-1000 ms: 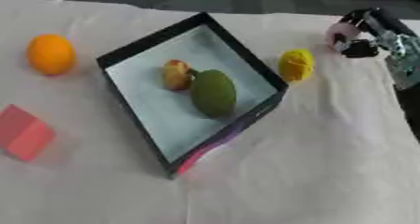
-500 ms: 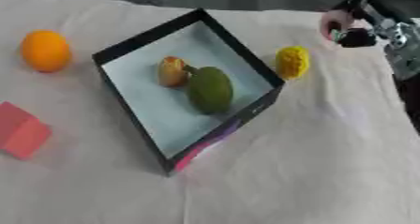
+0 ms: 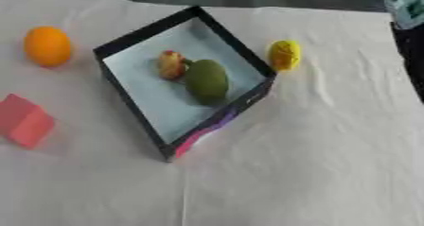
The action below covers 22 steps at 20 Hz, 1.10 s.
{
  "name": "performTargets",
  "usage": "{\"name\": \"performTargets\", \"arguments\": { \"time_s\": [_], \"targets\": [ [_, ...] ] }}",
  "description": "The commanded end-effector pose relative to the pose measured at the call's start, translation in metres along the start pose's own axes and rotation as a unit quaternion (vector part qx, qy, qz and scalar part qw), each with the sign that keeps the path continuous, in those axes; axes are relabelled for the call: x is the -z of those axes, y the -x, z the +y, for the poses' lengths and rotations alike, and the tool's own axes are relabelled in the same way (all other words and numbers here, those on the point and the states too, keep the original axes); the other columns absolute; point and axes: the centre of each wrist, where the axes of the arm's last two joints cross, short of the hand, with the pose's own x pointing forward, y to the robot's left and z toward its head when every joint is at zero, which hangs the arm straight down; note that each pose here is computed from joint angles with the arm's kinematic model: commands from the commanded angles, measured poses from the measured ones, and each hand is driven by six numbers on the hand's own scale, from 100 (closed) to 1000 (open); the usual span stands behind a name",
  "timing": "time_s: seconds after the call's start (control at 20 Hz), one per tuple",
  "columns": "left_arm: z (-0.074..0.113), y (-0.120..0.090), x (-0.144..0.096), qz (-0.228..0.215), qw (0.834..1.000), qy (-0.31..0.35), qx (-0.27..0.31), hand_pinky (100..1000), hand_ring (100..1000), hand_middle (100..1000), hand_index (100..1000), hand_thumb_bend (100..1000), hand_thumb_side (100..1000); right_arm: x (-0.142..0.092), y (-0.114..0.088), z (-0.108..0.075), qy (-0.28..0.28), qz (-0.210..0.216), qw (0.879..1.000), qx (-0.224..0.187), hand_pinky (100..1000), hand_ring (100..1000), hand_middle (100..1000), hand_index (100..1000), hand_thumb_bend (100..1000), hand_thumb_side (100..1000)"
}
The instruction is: Pick up objects on the table and place them in the box.
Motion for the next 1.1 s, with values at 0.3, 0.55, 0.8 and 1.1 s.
{"name": "performTargets", "arguments": {
  "time_s": [0.3,0.55,0.8,1.1],
  "targets": [
    [0.027,-0.002,-0.023,0.048,0.996,-0.062,0.042,905,821,753,842,100,685,0.040,-0.078,0.028,-0.035,-0.114,0.992,0.031,771,605,547,733,100,100],
    [0.047,0.003,-0.046,0.077,0.989,-0.114,0.062,905,820,751,841,100,706,0.045,-0.098,0.061,-0.063,-0.134,0.988,0.038,767,606,547,728,100,100],
    [0.054,0.007,-0.055,0.088,0.986,-0.123,0.069,906,820,751,842,100,715,0.042,-0.113,0.080,-0.067,-0.153,0.985,0.037,770,609,547,727,100,100],
    [0.055,0.010,-0.059,0.092,0.986,-0.125,0.062,906,820,750,841,100,712,0.036,-0.114,0.100,-0.082,-0.142,0.986,0.033,771,604,544,724,100,100]
  ]
}}
